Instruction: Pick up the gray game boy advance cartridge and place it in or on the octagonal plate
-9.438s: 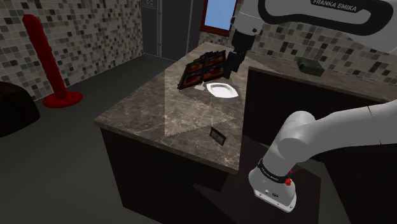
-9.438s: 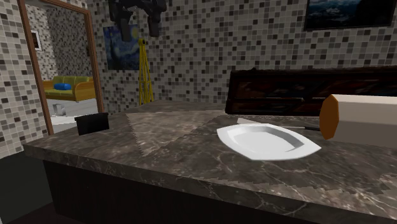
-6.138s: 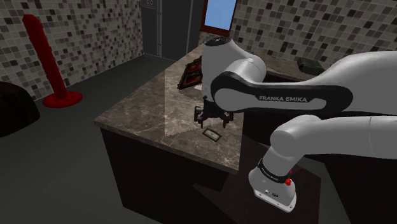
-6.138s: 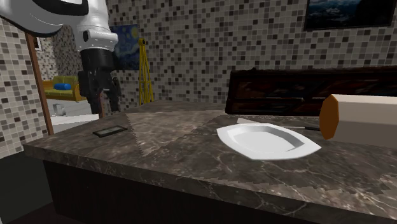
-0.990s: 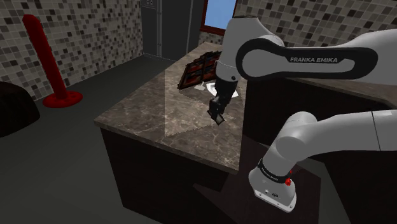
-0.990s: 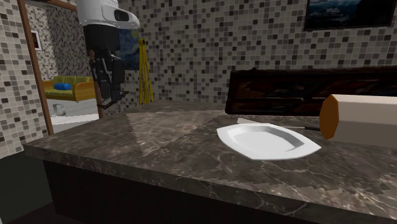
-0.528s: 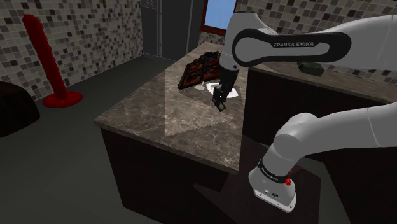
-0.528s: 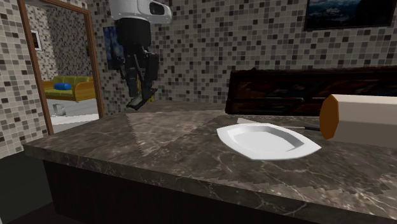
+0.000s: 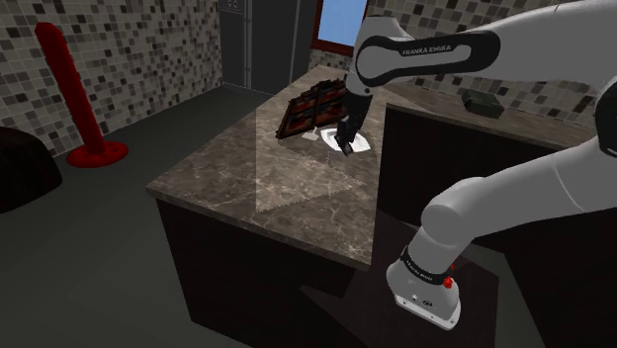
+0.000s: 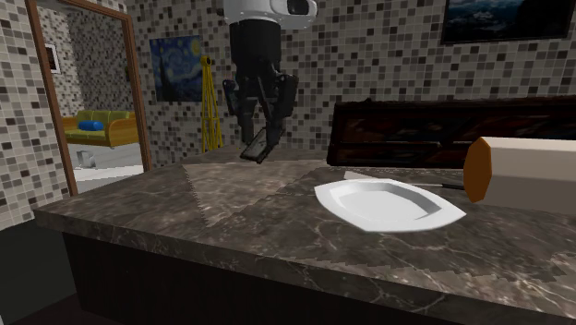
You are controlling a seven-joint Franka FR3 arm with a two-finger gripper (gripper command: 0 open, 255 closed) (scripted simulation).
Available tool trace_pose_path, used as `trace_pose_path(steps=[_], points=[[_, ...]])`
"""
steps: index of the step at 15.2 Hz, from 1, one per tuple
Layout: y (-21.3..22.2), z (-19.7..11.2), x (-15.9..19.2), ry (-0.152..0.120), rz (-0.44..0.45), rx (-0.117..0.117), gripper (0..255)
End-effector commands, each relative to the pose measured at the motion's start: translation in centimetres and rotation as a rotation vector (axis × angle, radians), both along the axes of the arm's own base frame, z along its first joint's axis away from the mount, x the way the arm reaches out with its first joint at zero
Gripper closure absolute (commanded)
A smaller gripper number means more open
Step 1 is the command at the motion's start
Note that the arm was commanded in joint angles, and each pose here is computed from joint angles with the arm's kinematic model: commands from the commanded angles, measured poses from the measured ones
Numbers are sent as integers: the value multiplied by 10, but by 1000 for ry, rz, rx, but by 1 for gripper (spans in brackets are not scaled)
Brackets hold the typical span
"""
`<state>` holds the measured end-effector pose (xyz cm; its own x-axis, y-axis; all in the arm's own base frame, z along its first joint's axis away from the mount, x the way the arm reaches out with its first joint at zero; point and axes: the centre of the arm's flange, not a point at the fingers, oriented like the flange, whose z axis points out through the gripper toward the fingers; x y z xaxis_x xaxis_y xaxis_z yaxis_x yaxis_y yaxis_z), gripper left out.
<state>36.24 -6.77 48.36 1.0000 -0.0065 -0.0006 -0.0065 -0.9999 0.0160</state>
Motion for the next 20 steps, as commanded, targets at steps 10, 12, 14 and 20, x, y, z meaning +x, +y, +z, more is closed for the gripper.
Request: trace_pose_path(steps=[10, 12, 14, 20], points=[[-134, 4, 61, 0, 1, -1, 255], [-158, 5, 72, 0, 1, -1, 255], [-177, 5, 80, 0, 1, -1, 255], [-177, -26, 80, 0, 1, -1, 255]])
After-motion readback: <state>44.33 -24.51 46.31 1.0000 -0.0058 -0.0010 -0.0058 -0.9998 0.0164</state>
